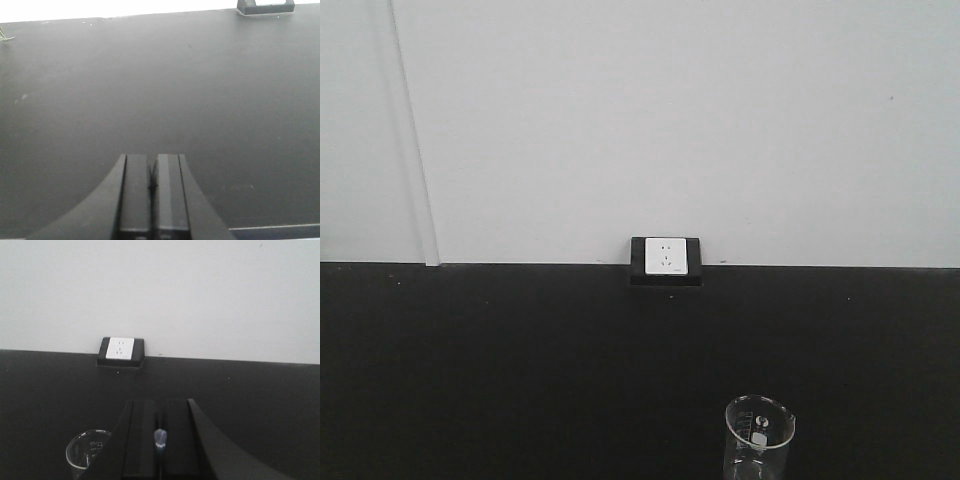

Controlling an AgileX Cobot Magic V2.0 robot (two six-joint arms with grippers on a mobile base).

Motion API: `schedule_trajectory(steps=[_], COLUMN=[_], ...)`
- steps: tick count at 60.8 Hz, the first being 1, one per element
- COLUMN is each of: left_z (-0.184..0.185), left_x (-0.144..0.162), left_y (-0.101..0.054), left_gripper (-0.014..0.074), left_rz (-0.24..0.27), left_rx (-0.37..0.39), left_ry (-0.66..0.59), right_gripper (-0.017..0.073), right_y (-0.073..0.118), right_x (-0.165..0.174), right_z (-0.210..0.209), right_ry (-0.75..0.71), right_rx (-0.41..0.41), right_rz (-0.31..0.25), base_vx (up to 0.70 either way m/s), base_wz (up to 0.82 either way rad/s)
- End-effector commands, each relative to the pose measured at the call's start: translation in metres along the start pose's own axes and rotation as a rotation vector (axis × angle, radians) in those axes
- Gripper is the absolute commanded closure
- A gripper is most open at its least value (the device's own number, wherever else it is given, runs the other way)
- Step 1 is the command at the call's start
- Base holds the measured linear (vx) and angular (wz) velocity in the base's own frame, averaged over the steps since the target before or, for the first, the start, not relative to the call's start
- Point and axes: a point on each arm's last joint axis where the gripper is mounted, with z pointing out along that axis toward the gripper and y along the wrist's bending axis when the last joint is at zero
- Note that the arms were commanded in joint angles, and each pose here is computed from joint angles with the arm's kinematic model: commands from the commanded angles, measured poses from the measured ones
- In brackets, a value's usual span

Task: Grab transparent chemical and place on left bench
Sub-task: 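Lift the dropper up out of the glass beaker with the right gripper, then drive the base away from the beaker, holding the dropper in the right gripper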

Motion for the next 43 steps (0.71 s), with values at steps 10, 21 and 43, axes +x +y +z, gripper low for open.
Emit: schedule_trajectory(steps=[10, 21, 43], left_z=[-0.001, -0.001, -0.001], left_x=[-0.003, -0.003, -0.003], left_y=[0.0, 0.0, 0.0], left_gripper=[0.0597, 0.0597, 0.0597], left_rz=[-0.009, -0.009, -0.009], left_rx=[-0.002, -0.002, -0.002], left_ry=[-0.081, -0.081, -0.081], right_gripper=[0.0561, 0.056, 0.056], right_y=[0.001, -0.001, -0.002], right_x=[-0.008, -0.005, -0.004], right_z=[-0.023, -0.026, -0.026], right_ry=[-0.146, -0.117, -0.111], right_rx=[-0.019, 0.003, 0.006], right_rz=[-0.034, -0.031, -0.031], base_vx=[0.0, 0.0, 0.0], base_wz=[0.0, 0.0, 0.0])
